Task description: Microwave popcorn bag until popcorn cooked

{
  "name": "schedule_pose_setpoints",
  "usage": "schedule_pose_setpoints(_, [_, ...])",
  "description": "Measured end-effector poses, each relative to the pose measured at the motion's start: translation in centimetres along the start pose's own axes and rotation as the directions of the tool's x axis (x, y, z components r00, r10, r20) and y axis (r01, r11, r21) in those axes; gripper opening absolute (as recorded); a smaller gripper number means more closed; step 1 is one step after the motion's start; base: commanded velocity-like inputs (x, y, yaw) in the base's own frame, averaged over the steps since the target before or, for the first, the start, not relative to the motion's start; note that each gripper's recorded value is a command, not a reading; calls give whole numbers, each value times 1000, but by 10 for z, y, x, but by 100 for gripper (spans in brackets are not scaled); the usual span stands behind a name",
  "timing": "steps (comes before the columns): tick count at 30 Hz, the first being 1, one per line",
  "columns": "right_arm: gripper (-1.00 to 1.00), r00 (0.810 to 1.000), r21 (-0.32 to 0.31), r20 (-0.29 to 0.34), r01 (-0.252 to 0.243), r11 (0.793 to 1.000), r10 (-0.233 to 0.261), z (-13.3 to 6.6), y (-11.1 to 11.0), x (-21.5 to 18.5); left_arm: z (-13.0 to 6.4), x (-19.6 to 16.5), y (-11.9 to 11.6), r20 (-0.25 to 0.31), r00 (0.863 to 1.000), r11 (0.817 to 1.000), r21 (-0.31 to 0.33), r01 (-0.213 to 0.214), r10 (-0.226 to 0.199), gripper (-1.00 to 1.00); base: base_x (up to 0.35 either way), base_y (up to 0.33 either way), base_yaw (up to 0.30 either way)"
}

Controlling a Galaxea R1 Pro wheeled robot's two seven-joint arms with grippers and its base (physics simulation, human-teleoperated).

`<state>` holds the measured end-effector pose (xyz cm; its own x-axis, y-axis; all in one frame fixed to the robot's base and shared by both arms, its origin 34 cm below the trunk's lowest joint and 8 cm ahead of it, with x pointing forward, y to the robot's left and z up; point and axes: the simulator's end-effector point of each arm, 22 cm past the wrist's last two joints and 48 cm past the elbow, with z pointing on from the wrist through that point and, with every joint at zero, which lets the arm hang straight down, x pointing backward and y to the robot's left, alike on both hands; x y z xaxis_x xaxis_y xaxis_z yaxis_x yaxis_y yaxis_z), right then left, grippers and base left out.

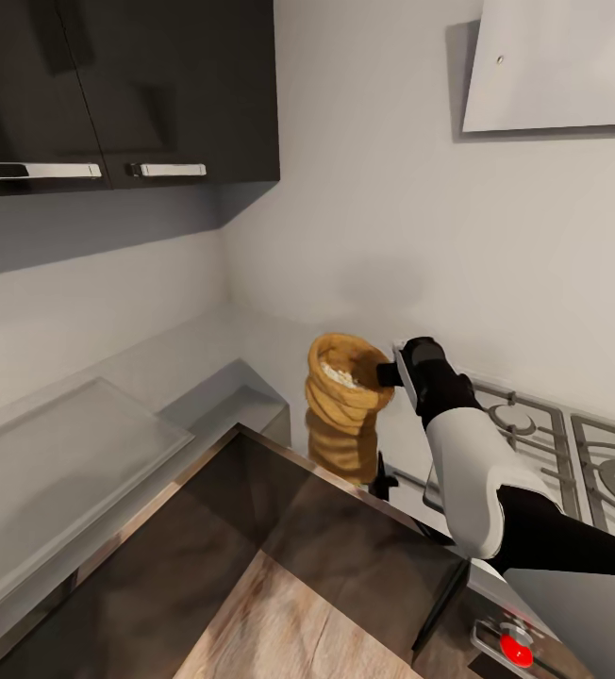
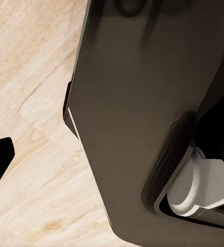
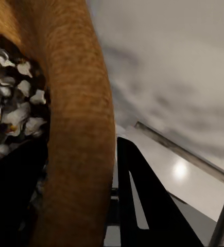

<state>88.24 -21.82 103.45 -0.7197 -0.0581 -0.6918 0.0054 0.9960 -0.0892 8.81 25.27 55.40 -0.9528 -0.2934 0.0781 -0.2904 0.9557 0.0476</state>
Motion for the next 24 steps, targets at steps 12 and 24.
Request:
schedule_pose_setpoints(12, [-100,997,22,-67,-29,999,31,-15,-13,3,0,0,0,0,1000,1000,-2,11,-11,100,0,0,0])
schedule_pose_setpoints(24, [-100,996,25,-79,-41,999,43,-22,-16,2,0,0,-1,-1,1000,1000,0,11,-11,100,0,0,0])
